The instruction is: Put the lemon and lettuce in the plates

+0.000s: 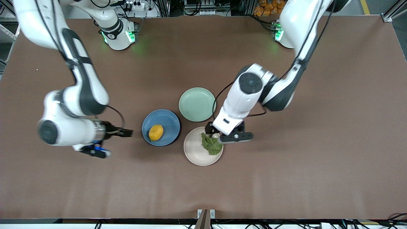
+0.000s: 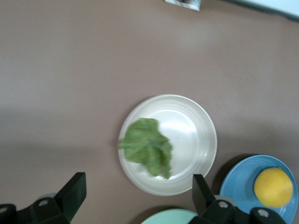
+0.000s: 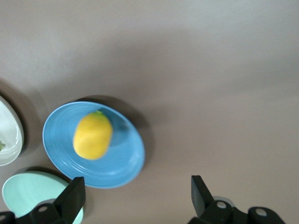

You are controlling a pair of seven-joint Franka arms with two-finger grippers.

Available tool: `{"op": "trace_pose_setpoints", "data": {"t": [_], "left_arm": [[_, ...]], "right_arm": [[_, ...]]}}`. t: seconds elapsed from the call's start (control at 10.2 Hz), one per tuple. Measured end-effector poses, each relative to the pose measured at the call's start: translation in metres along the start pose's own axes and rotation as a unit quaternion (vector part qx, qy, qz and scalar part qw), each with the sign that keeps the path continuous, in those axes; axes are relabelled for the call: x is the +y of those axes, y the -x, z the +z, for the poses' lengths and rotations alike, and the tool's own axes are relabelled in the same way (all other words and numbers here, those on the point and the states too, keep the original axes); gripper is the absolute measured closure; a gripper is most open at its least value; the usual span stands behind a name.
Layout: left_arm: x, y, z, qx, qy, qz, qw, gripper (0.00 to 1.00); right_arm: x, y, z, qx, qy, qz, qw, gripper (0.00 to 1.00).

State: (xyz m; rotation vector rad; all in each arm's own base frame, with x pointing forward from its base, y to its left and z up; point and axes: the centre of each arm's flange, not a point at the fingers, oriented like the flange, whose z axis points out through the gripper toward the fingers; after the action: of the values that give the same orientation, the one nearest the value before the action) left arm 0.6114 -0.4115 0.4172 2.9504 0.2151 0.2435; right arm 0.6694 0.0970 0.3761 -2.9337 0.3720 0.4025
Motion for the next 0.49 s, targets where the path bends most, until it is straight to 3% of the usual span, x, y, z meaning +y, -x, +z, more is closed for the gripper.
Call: {"op": "trace_pose_setpoints", "data": {"t": [0.2,0.49], "left_arm": [[-0.047,-0.014,-0.092,-0.021,-0.049,0.022,0.998,0.0],[-0.137,-0.023,-0.202,-0.052,-0.097,0.042,0.993,0.0]], "right_arm": [[0.051,0.019,-0.079,0.031,0.001,0.003,1.0,0.0],[0.094,0.076,-0.171,0.065,0.029,-0.039,0.997,0.0]]}}
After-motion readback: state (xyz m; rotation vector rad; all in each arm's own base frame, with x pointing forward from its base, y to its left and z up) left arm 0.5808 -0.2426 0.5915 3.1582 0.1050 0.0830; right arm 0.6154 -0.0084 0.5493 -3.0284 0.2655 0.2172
